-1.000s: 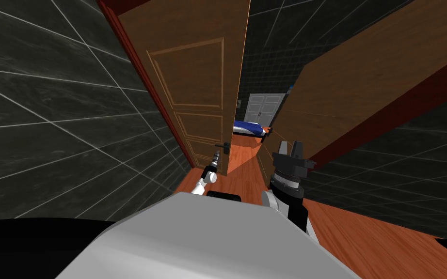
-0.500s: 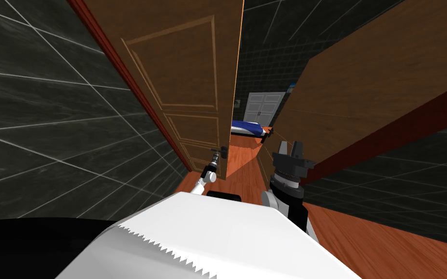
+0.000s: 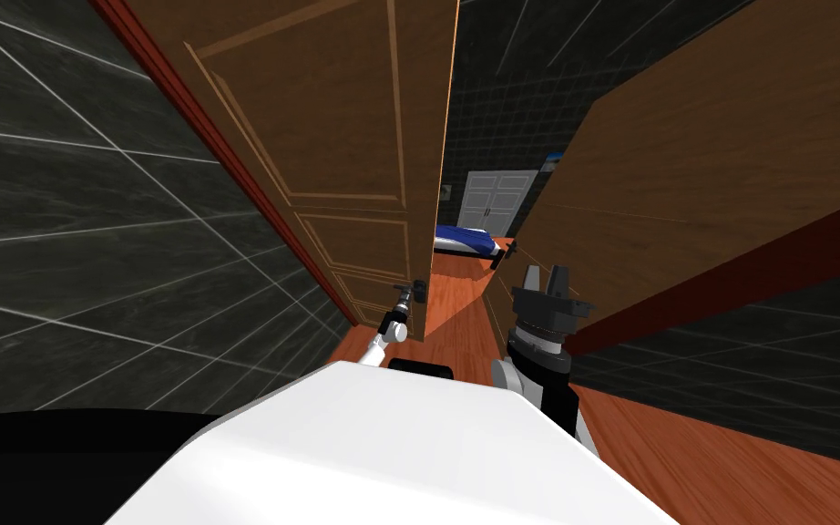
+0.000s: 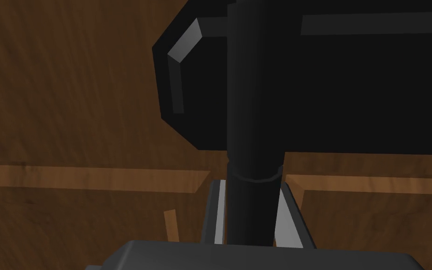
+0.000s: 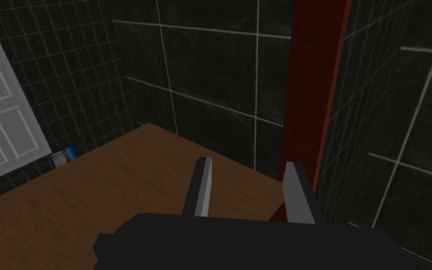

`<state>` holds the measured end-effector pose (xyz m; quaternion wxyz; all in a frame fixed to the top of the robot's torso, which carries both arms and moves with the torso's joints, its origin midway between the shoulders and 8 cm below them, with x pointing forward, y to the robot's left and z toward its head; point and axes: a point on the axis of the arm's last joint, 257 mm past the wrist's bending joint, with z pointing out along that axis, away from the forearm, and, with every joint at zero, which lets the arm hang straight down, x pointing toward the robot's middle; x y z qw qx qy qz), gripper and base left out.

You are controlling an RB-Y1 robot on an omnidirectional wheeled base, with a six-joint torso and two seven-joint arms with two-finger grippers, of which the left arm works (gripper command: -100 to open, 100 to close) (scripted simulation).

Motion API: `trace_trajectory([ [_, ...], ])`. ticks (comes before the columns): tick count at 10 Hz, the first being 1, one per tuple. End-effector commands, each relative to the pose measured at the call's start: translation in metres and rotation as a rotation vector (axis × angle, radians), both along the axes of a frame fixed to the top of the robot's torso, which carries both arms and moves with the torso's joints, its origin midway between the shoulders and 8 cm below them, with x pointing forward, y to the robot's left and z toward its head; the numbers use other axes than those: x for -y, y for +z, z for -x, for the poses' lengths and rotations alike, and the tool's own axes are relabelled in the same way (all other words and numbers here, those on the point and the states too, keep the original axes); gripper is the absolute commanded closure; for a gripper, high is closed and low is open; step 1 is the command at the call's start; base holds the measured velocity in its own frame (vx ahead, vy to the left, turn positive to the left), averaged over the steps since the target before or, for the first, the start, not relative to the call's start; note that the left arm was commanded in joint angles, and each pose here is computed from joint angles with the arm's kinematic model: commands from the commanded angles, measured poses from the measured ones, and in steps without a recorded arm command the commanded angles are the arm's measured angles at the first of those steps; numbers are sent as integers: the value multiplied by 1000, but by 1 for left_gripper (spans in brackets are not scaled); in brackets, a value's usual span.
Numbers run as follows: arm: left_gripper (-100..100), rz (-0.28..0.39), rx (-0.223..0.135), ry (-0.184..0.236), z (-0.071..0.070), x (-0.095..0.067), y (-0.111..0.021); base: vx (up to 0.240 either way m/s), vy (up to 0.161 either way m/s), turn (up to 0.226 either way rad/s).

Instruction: Push the door open

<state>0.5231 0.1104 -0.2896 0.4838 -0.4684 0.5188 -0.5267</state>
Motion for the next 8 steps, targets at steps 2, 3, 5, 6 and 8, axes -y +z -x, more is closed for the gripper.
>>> trace_trajectory([
  [2, 100, -2, -7, -1, 2, 0, -4, -5, 1, -5],
  [3, 100, -2, -7, -1, 2, 0, -4, 0, 0, 0],
  [5, 100, -10, 0, 14, -3, -10, -1, 60, -32, 14],
  [6, 100, -15, 0, 23, -4, -16, -1, 182, -84, 62],
  [8, 100, -23, 0, 39, -6, -26, -1, 169, -57, 44],
])
